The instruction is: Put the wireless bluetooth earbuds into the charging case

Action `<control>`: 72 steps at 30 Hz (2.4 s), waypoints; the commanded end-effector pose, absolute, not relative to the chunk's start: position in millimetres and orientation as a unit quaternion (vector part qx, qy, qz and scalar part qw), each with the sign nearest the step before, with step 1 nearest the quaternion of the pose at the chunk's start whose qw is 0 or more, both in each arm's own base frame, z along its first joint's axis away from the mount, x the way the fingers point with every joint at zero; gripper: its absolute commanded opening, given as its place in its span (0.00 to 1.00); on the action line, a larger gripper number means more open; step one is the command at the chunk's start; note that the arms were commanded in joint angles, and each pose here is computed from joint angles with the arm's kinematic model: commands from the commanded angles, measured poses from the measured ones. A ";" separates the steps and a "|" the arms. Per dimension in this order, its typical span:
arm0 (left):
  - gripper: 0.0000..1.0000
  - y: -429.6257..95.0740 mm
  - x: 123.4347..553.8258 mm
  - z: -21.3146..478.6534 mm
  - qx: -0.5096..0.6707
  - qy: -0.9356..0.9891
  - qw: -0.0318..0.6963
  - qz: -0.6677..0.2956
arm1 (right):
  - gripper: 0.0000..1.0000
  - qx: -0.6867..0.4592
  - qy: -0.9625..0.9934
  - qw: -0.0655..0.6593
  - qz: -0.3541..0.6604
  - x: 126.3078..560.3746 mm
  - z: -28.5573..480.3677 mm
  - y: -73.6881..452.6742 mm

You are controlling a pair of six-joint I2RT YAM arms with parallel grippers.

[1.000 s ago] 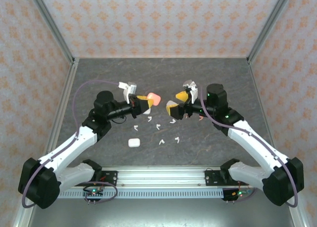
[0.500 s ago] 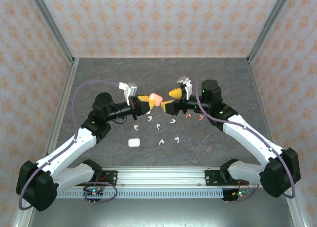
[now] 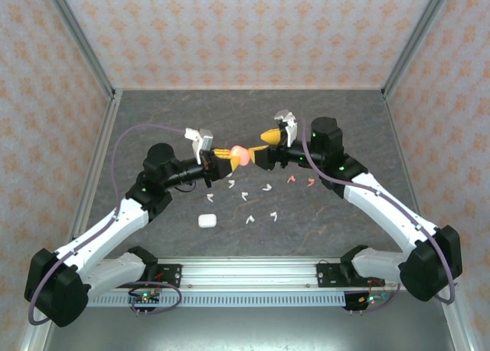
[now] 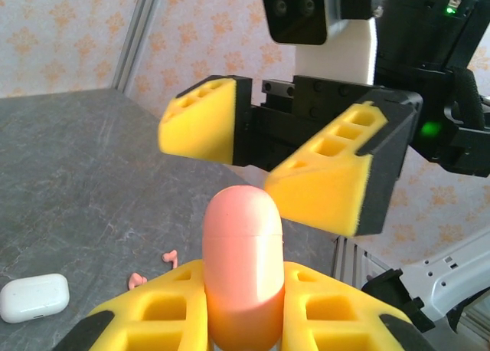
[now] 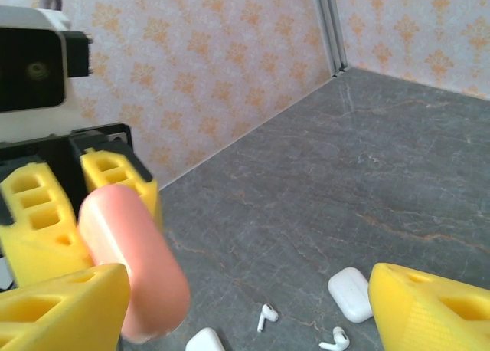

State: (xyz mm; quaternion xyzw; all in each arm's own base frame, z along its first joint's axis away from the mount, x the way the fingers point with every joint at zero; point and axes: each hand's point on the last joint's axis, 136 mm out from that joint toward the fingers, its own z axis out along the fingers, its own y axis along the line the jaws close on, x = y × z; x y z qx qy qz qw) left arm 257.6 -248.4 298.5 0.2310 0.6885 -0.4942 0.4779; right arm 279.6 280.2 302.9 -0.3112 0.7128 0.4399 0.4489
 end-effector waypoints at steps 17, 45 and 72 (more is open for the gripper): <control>0.00 -249.8 250.2 319.6 0.254 0.664 0.500 -0.494 | 0.90 -0.351 0.679 0.440 0.472 260.0 313.1 290.2; 0.00 -247.8 243.8 322.1 0.264 0.661 0.504 -0.490 | 0.79 -0.296 0.732 0.437 0.431 298.1 304.7 283.8; 0.00 -246.4 199.4 316.3 0.407 0.562 0.602 -0.395 | 0.58 -0.046 0.960 0.221 0.165 341.3 118.1 152.8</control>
